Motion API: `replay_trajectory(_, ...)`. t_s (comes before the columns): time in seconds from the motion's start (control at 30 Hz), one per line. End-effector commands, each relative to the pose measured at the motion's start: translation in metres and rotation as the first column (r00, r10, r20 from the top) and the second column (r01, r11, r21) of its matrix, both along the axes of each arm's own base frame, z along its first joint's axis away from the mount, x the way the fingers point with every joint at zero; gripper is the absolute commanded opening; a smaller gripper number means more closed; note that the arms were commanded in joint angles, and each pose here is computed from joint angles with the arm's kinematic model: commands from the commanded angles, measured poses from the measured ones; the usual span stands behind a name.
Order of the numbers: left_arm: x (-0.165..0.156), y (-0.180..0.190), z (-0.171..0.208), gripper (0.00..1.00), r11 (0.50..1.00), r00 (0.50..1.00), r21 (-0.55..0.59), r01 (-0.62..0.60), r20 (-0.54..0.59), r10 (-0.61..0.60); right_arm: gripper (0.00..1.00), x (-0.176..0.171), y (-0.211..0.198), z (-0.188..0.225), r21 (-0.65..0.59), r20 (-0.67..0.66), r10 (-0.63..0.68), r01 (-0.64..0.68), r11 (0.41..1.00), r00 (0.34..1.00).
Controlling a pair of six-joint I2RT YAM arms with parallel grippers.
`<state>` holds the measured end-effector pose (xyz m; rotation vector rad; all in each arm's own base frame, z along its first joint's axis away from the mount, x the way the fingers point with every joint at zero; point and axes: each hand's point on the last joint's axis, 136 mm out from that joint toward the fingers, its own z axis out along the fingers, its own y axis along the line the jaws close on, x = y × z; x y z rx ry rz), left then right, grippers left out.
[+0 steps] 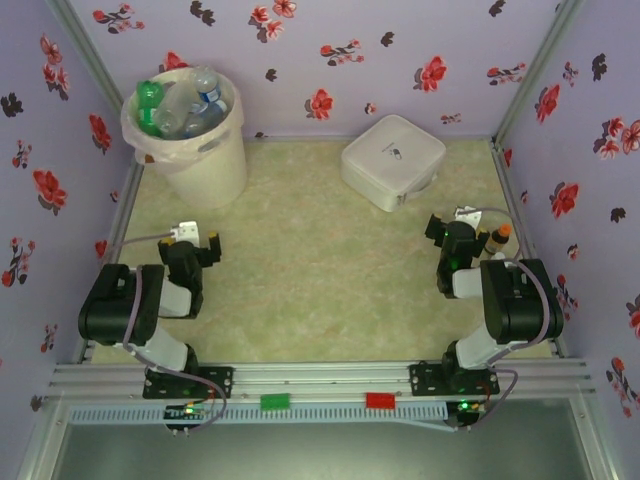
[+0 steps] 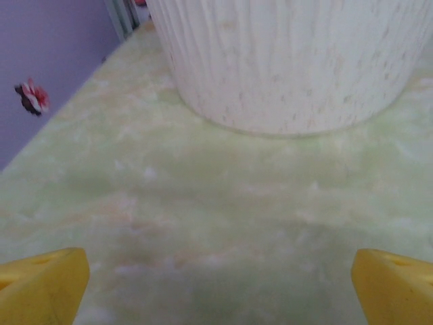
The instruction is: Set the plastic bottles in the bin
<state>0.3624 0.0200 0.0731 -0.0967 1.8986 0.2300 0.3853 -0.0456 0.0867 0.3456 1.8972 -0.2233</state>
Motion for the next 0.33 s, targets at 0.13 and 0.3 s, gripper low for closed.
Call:
replay_trajectory(0.13, 0.0154, 0.0029, 0.0297, 1.0, 1.0, 0.995, 0.015, -0.017, 0.094, 0.016, 0.99, 0.003, 0.0052, 0.0023, -0.006, 0.008, 0.028, -0.028, 1.0, 1.0)
replay_trajectory(0.3, 0.0153, 0.011, 0.0251, 1.0, 0.998, 0.996, 0.015, -0.067, 0.065, 0.066, 0.99, 0.0025, 0.0052, 0.003, -0.006, 0.012, 0.028, -0.028, 1.0, 1.0)
